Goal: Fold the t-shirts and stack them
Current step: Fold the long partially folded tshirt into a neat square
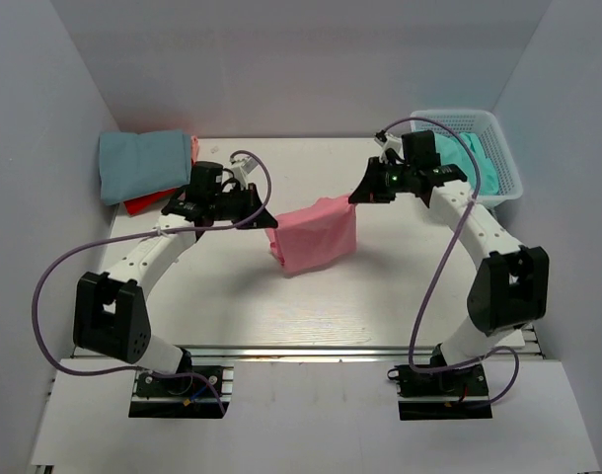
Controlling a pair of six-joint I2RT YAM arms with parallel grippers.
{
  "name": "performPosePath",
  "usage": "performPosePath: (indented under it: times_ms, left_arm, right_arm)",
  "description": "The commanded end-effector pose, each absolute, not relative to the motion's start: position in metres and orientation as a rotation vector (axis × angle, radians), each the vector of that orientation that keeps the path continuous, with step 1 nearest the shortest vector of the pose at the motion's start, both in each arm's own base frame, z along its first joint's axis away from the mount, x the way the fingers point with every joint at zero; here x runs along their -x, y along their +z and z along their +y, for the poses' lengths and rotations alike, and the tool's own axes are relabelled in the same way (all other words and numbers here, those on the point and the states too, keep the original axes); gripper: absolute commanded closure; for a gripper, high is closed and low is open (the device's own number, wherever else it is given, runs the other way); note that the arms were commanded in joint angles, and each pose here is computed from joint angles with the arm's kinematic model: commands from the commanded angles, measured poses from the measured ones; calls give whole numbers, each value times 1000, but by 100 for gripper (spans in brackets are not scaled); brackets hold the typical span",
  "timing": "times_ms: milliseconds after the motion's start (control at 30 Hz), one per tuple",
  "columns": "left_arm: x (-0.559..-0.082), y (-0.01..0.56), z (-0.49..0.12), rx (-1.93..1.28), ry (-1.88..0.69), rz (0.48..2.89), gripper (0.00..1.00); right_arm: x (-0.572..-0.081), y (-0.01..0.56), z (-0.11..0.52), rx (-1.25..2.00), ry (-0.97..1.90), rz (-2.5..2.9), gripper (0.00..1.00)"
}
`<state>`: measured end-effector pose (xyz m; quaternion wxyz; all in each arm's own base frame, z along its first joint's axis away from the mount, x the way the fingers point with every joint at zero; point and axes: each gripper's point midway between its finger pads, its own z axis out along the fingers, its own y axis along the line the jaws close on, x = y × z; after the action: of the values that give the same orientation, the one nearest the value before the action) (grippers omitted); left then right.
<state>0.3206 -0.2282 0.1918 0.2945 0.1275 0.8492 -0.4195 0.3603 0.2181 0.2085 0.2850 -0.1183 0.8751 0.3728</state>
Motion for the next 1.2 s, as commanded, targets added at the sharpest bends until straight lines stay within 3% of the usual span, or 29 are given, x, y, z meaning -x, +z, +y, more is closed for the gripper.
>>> performPosePath:
  times_ms: [0,633,700,733,767,833,867,900,933,967,1033,1167]
  left_arm:
    - [-342,200,-215,-266,-1039,2246,100]
    - [-439,131,-188,-65,-1015,2306,100]
    - [-454,123,-184,-36,-1003,2309,100]
    - [-460,120,-180,-16,-987,2315,93]
    - [-461,114,-180,-3,-989,2343,67]
    - [-473,116,-173,10,-955,2344,44]
    - [-475,113,-171,14,-930,2356,13]
    - [-477,107,-162,59,-857,2388,0]
    - [-479,111,-159,71,-828,2385,0]
    - [-481,119,-155,66,-793,2363,0]
    - [-471,123,-158,59,-797,2377,0]
    - [-457,147,-170,-22,-828,2322,0]
  right_arm:
    - [-382,226,218,304,1017,2302,100]
    - [-486,155,243,271,1090,2371,100]
    - [-495,140,248,279,1116,2365,91]
    - [-504,145,251,295,1129,2329,87]
    - [-509,146,254,315,1134,2301,77]
    - [-520,139,254,284,1120,2314,65]
    - [-527,160,256,308,1109,2281,59]
    - [-528,161,255,326,1094,2277,38]
    - [-525,164,251,318,1069,2301,20]
    - [-521,157,249,339,1025,2315,10]
    - [-518,189,244,358,966,2241,10]
    - [-479,186,229,344,929,2259,10]
